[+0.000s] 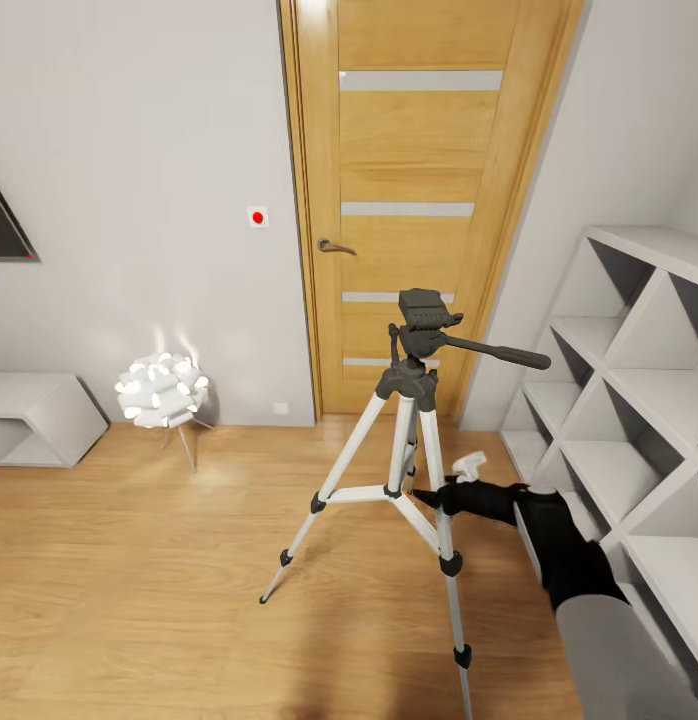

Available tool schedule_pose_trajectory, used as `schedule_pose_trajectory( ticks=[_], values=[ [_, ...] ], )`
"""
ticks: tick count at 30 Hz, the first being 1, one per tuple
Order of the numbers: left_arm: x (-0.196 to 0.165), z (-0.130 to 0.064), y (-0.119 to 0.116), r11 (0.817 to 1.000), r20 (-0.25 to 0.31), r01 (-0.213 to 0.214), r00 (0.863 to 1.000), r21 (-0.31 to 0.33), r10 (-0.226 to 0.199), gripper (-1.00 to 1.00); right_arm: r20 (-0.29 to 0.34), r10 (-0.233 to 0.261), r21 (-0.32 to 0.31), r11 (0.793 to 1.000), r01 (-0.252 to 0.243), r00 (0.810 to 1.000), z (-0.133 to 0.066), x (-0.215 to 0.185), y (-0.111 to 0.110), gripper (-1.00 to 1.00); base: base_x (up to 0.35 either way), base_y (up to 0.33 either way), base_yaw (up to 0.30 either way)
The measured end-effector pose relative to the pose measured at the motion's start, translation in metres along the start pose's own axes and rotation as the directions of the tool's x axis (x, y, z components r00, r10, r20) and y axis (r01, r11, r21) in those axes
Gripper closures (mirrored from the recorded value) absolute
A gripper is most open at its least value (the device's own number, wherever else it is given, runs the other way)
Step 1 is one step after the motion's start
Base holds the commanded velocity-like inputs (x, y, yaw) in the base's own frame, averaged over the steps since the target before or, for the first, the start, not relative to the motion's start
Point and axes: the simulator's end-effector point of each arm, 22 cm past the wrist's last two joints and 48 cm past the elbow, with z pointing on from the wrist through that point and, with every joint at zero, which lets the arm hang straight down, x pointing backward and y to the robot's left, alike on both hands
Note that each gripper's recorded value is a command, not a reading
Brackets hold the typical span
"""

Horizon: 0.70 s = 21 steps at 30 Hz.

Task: Attach the digital camera to the camera tripod in the bedroom.

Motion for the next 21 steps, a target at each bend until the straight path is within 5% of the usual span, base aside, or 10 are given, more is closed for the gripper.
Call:
schedule_pose_trajectory(
  ticks=[8, 21],
  values=[
    [0.000, 0.000, 0.000, 1.000, 0.001, 0.000, 1.000, 0.000, 0.000, 1.00, 0.066, -0.016, 0.022, 1.000, 0.014, 0.998, -0.017, -0.055, 0.015, -1.00, 0.000, 0.000, 0.000],
    [-0.001, 0.000, 0.001, 1.000, 0.001, 0.000, 1.000, -0.001, 0.000, 1.00, 0.072, -0.013, 0.086, 0.996, 0.007, 0.997, -0.019, -0.065, 0.008, -1.00, 0.000, 0.000, 0.000]
  ],
)
